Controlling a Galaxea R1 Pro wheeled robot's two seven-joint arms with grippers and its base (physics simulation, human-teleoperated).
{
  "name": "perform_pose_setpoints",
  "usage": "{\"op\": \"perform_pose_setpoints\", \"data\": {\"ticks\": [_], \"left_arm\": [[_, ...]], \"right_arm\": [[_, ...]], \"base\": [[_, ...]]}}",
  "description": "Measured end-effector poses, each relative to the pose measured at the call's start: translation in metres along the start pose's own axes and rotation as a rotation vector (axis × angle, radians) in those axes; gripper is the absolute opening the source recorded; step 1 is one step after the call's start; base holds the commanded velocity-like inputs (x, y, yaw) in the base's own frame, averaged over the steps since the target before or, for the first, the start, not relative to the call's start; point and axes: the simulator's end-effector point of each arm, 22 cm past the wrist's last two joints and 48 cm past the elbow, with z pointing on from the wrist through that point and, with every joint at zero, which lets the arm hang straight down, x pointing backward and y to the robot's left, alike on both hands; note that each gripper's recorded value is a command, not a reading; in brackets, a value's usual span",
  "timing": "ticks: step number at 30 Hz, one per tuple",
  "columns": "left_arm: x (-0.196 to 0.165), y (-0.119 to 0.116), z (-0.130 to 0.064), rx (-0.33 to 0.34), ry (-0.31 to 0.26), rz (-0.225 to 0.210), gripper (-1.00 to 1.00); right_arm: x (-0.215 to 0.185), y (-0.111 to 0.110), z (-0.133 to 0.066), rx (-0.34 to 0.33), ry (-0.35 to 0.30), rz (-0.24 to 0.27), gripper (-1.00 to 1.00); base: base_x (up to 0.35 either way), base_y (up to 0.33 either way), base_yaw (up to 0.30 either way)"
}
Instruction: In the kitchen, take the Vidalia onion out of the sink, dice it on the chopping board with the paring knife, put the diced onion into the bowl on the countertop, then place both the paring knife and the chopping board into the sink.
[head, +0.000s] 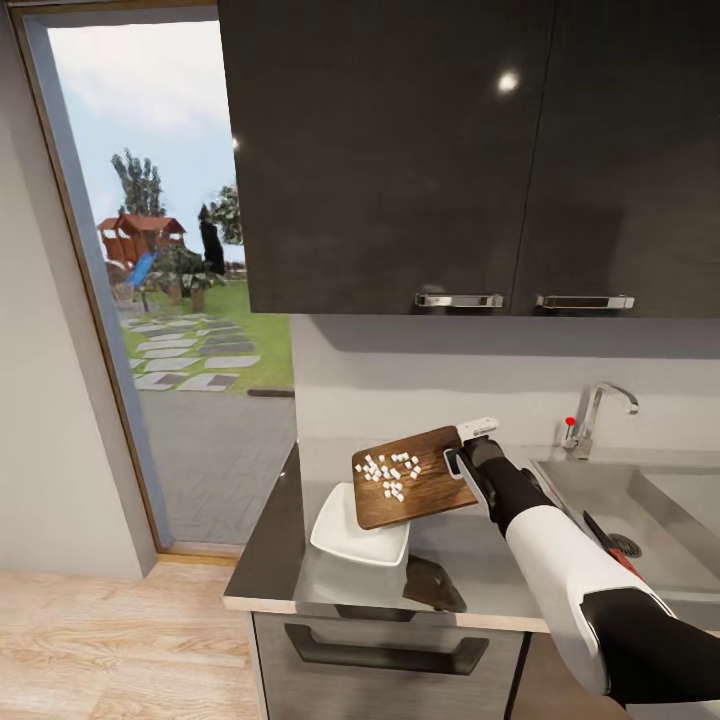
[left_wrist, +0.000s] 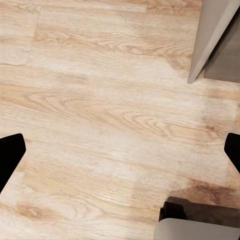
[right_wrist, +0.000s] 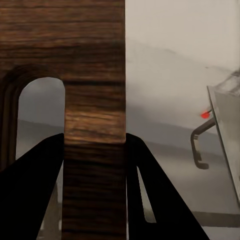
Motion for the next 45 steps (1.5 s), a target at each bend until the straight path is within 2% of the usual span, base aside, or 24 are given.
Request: {"op": "perform_pose_setpoints", "data": {"ticks": [6, 10, 14, 45], "left_arm": [[0.0000, 0.0000, 0.0000, 0.000, 0.000, 0.000, 1.00], [0.0000, 0.0000, 0.0000, 0.000, 0.000, 0.000, 1.00], [0.0000, 0.0000, 0.0000, 0.000, 0.000, 0.000, 1.00], [0.0001, 0.0001, 0.0000, 0.000, 0.000, 0.000, 1.00]], "right_arm": [[-0.0002, -0.0004, -0.0002, 0.005, 0.000, -0.008, -1.00], [-0.0039, -0.0056, -0.0013, 0.042, -0.013, -0.070, -1.00], [-0.0067, -0.0021, -0.0029, 0.048, -0.020, -0.090, -1.00], [-0.0079, 0.0005, -0.0037, 0.045, -0.022, -0.092, -1.00]], "base": [[0.000, 0.000, 0.000], [0.000, 0.000, 0.000], [0.000, 0.000, 0.000], [0.000, 0.000, 0.000]]}}
